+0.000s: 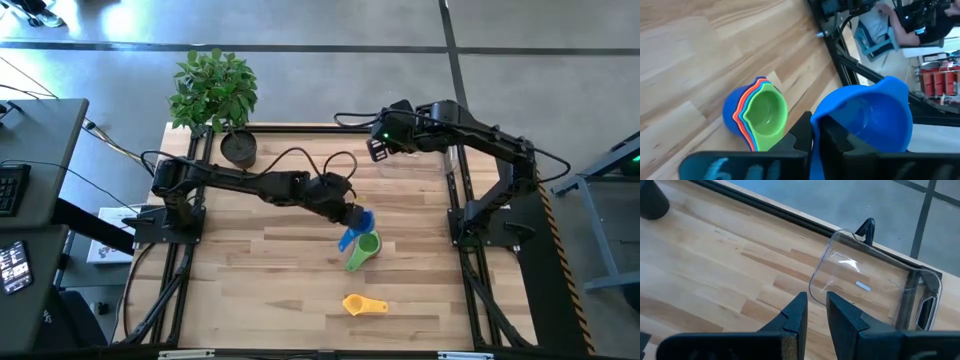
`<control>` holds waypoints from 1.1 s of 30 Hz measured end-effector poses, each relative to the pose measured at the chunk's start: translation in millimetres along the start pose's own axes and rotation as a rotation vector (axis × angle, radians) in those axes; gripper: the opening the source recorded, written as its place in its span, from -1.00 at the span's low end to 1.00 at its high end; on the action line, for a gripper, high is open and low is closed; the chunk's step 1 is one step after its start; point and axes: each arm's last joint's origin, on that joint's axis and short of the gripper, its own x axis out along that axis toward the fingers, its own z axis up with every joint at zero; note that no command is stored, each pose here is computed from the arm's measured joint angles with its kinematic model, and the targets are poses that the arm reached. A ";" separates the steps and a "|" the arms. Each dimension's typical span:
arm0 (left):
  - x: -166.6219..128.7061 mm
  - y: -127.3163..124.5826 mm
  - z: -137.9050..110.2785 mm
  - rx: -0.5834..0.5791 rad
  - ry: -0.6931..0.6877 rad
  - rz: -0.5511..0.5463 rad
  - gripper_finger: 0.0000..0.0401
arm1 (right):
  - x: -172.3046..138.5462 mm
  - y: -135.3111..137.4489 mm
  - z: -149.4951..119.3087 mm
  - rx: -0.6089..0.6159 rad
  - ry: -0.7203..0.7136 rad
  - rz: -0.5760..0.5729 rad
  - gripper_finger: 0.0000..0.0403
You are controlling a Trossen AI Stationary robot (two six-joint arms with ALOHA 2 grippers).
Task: Nest measuring cups in basket
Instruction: Stack the blue measuring cup on top of the green measuring cup
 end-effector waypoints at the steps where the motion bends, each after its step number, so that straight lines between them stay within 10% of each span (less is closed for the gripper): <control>1: -0.2 0.9 1.9 -0.010 0.001 -0.001 -0.96 | 0.5 -0.6 0.7 0.004 0.000 -0.002 -0.68; 18: -28.6 -22.5 31.4 0.109 -0.074 0.123 -0.96 | 5.7 -7.5 7.7 0.025 0.003 -0.025 -0.68; 33: 33.6 -5.2 -3.3 0.058 0.023 0.177 -0.96 | 6.0 -7.1 7.5 0.031 0.007 -0.022 -0.68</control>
